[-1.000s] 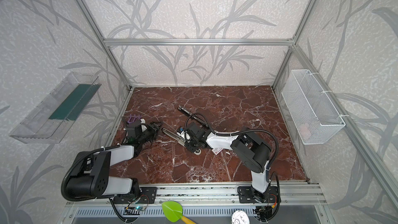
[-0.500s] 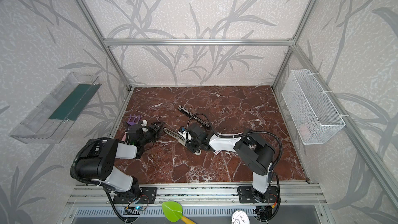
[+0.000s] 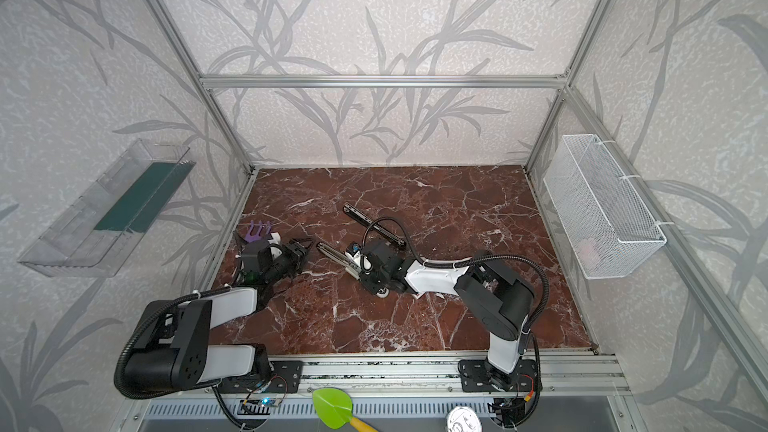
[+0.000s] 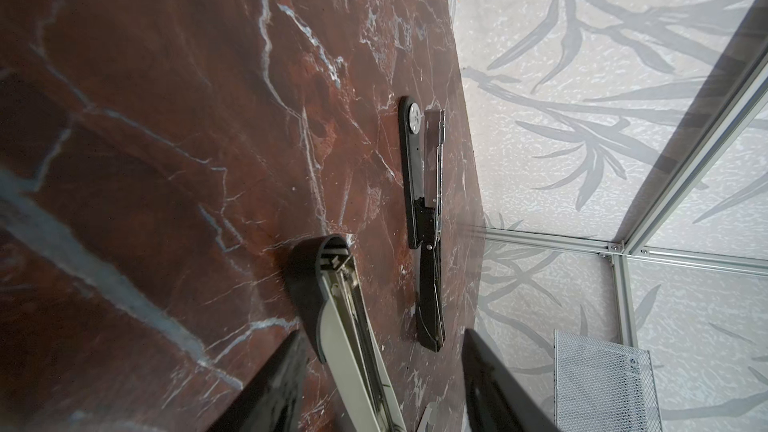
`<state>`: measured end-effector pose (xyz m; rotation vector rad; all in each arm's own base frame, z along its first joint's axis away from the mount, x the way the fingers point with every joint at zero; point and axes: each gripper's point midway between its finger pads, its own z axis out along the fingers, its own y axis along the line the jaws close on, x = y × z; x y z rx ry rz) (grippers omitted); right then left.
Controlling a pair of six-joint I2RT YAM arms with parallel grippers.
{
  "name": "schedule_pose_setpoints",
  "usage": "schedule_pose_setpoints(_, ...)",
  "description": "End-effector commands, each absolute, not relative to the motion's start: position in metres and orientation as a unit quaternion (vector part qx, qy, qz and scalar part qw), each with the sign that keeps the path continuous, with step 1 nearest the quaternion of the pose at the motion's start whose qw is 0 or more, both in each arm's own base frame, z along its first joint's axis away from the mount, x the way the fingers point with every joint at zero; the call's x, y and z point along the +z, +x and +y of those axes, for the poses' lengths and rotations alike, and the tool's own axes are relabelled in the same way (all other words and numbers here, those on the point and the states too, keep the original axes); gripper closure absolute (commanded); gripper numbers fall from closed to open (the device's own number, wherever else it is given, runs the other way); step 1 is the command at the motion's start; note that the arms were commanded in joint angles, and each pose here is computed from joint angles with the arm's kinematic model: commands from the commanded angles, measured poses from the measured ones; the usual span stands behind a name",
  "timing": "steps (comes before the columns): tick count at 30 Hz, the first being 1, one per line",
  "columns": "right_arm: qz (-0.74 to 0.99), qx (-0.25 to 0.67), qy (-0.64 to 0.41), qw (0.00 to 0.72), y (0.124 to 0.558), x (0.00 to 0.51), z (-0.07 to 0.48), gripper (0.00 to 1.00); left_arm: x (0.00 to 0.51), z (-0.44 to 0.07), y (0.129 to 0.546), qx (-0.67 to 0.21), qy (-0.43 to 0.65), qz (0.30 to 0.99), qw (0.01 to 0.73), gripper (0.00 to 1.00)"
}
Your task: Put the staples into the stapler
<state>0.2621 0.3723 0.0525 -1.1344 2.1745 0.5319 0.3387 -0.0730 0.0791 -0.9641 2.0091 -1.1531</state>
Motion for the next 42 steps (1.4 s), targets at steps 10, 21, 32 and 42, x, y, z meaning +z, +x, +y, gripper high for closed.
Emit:
schedule_pose_setpoints(10,0.772,0.278,-0.428,0.379,0.256,0.115,0.395,1.00,0.088,-0.083,0.359,-0.506,-0.354,0.715,0.328,0.38)
schedule_pose_setpoints(21,0.773,0.280,-0.443,0.357,0.250,0.106,0.397,1.00,0.090,-0.087,0.369,-0.545,-0.347,0.689,0.328,0.50)
schedule_pose_setpoints(32,0.818,0.174,-0.461,0.298,0.267,0.065,0.388,1.00,0.083,-0.088,0.358,-0.528,-0.341,0.708,0.321,0.70)
schedule_pose_setpoints(42,0.827,0.157,-0.465,0.272,0.275,0.057,0.395,1.00,0.110,-0.096,0.330,-0.329,-0.212,0.852,0.348,0.76)
